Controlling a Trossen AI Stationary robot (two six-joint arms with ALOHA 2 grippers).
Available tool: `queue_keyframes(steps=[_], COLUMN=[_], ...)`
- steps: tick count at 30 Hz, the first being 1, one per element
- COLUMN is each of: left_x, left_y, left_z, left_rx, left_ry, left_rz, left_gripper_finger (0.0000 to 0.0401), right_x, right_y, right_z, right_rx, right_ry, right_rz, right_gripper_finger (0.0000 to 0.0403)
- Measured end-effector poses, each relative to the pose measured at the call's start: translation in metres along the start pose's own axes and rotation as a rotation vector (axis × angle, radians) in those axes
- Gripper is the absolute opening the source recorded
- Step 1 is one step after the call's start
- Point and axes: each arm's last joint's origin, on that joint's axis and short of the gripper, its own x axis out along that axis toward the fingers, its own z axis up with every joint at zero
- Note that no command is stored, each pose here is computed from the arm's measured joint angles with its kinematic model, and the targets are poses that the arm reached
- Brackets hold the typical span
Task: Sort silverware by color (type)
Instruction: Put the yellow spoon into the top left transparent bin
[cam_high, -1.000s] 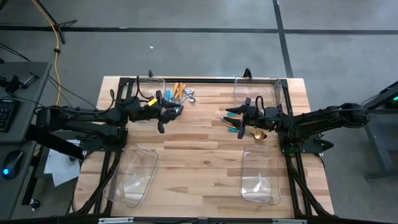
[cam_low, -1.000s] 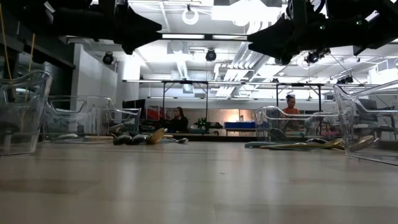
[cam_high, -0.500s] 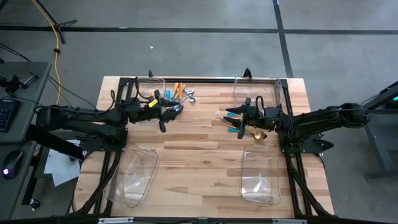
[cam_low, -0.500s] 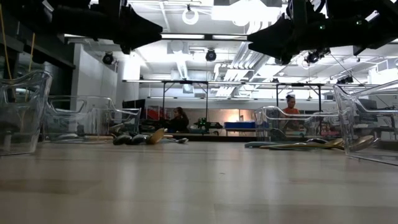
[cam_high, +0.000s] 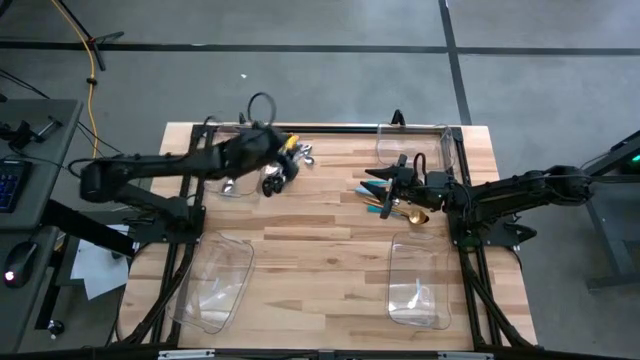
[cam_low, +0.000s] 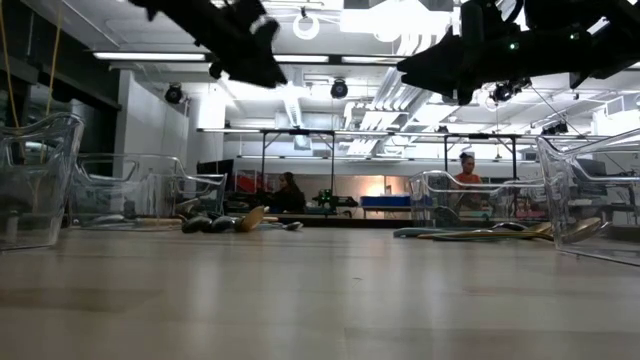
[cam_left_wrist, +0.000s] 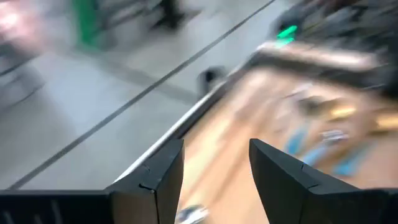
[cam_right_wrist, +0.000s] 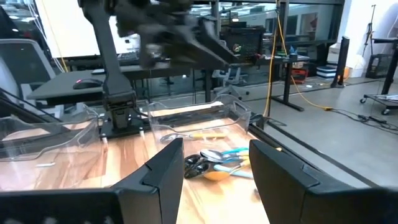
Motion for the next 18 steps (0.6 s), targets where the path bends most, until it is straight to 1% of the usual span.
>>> queue_keyframes(steps=[3,5,8,13,18], left_x=[0.024,0.04,0.065,0.101,0.125], left_y=[0.007,0.01,0.013,0.013,0.011], left_z=[0.002,-0.003,-0.017,-0.051,-0.077], left_rx=[-0.041,-0.058,-0.081,-0.107,-0.182], left_ry=[0.128,0.207,0.285,0.395,0.458], left_rz=[0.134,0.189,0.238,0.329,0.37], left_gripper_finger=[0.0172,0.0172,0.0172,0.0172,0.0172], right_x=[0.0,0.0,0.0,0.0,0.0], right_y=[0.0,0.0,0.0,0.0,0.0], right_z=[0.0,0.0,-0.002,-0.002,-0.002], right_rx=[0.002,0.001,-0.003,-0.005,-0.004], right_ry=[0.001,0.003,0.017,0.025,0.024], right_rz=[0.0,0.0,0.0,-0.001,-0.001], right_gripper_finger=[0.0168,0.0168,0.0168,0.0168,0.0168])
